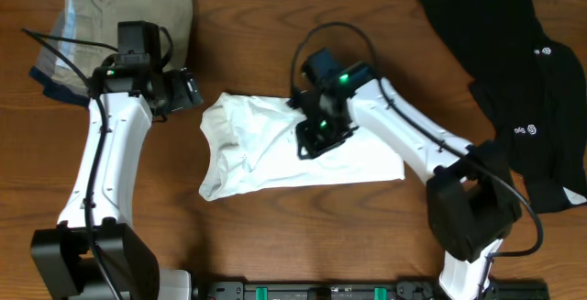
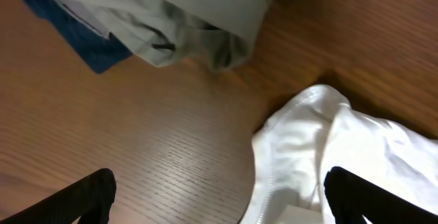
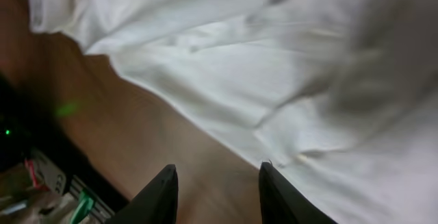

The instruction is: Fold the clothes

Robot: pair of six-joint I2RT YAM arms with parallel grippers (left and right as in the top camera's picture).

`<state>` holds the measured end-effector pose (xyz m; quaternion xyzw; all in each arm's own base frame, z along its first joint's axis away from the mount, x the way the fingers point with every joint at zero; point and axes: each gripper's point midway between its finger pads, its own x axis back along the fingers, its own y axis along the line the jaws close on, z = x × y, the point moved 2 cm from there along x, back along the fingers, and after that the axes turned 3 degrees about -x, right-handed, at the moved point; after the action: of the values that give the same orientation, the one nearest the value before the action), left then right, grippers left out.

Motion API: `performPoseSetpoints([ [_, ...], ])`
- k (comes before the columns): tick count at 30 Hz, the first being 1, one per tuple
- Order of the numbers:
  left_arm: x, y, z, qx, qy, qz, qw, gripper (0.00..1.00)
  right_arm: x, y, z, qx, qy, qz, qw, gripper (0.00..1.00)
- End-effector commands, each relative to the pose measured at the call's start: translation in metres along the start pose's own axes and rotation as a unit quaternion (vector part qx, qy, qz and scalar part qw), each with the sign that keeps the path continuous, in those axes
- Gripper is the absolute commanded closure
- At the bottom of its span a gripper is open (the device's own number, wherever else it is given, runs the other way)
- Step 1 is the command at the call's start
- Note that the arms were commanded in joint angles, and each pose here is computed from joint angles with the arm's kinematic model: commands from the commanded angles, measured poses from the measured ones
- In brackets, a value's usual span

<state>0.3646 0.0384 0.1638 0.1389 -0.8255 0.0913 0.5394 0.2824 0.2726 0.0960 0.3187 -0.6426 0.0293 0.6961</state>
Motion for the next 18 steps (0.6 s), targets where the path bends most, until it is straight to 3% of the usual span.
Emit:
performPoseSetpoints([
  [1, 0.002, 0.006, -0.005, 0.012, -0.006, -0.007, 1.000, 0.02, 0.002, 0.011, 0.000, 0.008, -0.002, -0.006, 1.000, 0.61],
  [4, 0.002, 0.002, 0.001, 0.009, 0.007, 0.008, 1.000, 0.02, 0.007, 0.006, -0.001, 0.003, -0.007, -0.004, 1.000, 0.53],
  [8, 0.002, -0.020, 0.018, -0.033, 0.052, 0.081, 0.995, 0.02, 0.031, -0.021, -0.009, -0.029, -0.037, 0.006, 0.999, 0.44],
  [18, -0.030, -0.040, 0.076, -0.096, 0.193, 0.166, 0.962, 0.02, 0.076, -0.098, -0.007, -0.090, -0.068, 0.033, 0.993, 0.43],
])
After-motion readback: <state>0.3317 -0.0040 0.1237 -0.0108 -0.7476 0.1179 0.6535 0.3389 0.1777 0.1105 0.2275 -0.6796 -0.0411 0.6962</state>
